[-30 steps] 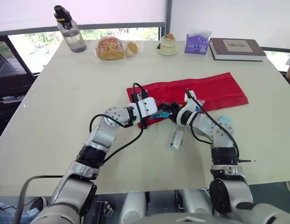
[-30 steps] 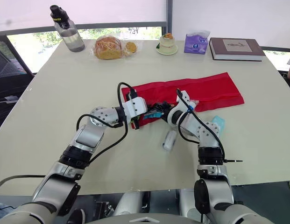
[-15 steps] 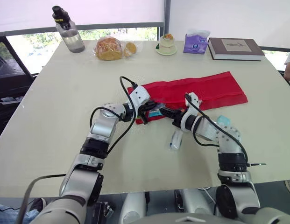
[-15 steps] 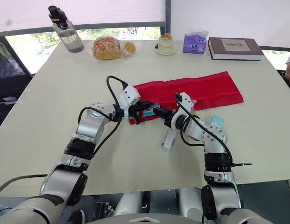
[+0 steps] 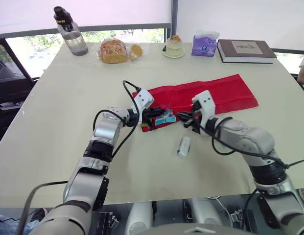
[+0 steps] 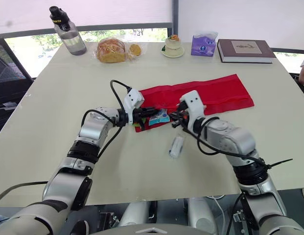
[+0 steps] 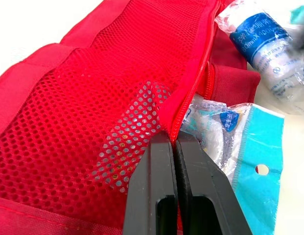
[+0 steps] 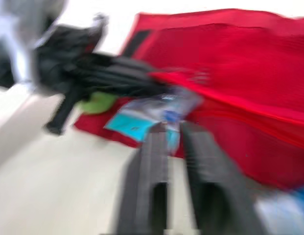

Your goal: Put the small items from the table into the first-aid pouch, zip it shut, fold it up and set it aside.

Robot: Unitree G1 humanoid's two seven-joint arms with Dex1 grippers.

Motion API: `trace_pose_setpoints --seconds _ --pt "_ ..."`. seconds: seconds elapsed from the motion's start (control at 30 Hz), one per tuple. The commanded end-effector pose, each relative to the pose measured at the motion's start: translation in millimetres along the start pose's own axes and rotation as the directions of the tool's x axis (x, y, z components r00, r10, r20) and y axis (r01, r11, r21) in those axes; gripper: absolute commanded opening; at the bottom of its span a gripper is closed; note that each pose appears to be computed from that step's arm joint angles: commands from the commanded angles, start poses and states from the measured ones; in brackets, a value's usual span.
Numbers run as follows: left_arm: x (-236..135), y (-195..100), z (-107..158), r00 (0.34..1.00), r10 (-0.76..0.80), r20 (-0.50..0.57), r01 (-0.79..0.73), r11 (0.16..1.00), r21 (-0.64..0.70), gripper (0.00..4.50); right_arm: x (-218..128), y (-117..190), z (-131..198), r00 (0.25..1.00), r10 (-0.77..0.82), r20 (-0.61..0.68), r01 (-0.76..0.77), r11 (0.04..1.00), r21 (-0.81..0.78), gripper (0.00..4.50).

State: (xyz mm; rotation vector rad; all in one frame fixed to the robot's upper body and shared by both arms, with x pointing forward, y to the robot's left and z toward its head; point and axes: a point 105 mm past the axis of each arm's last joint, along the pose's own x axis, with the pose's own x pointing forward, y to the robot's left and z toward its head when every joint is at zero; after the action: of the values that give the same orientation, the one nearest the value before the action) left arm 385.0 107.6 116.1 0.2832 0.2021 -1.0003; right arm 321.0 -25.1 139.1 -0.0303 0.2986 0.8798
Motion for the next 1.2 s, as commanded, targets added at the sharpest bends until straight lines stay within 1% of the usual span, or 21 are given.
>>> trace_pose_setpoints --seconds 0.03,0.13,0.2,0.33,0.57,0.7,0.8,0.87,0.93,0.97,1.2 --pt "1 -1 11 0.999 -0.017 0.036 0.016 0.999 0.028 0.00 11 3 0 1.000 -0.007 -0.008 0.006 0.994 -0.111 0.11" --pt "3 -4 11 0.999 -0.024 0.038 0.023 0.999 0.029 0.00 21 -5 -13 0.998 -0.052 -0.044 0.045 0.987 -0.152 0.11" --pt "2 -5 11 0.999 -0.027 0.038 0.026 0.999 0.030 0.00 28 -8 -13 0.997 -0.074 -0.033 0.070 0.990 -0.121 0.11" --pt "2 -7 10 0.999 -0.036 0.035 0.035 0.999 0.020 0.00 40 -13 -16 0.993 -0.108 -0.045 0.096 0.970 -0.226 0.11" --pt "3 -14 7 0.997 -0.068 0.026 0.067 0.997 0.026 0.00 59 -19 5 0.984 -0.167 0.057 0.175 0.964 -0.199 0.11" --pt "4 -16 6 0.997 -0.075 0.026 0.074 0.997 0.027 0.00 72 -16 11 0.981 -0.174 0.091 0.188 0.965 -0.183 0.11" --pt "4 -17 6 0.997 -0.076 0.025 0.076 0.997 0.028 0.00 79 -19 14 0.969 -0.218 0.117 0.240 0.943 -0.229 0.11" --pt "3 -16 5 0.997 -0.073 0.022 0.072 0.997 0.029 0.00 80 -23 22 0.954 -0.251 0.164 0.282 0.937 -0.205 0.11" --pt "1 -14 4 0.998 -0.065 0.019 0.065 0.998 0.028 0.00 76 -33 34 0.917 -0.325 0.231 0.365 0.917 -0.159 0.11" --pt "0 -13 3 0.998 -0.063 0.018 0.062 0.998 0.028 0.00 75 -35 36 0.910 -0.337 0.241 0.378 0.914 -0.147 0.11" --pt "-2 -9 1 0.999 -0.037 0.015 0.037 0.999 0.025 0.00 68 -19 23 0.955 -0.231 0.188 0.263 0.951 -0.166 0.11"
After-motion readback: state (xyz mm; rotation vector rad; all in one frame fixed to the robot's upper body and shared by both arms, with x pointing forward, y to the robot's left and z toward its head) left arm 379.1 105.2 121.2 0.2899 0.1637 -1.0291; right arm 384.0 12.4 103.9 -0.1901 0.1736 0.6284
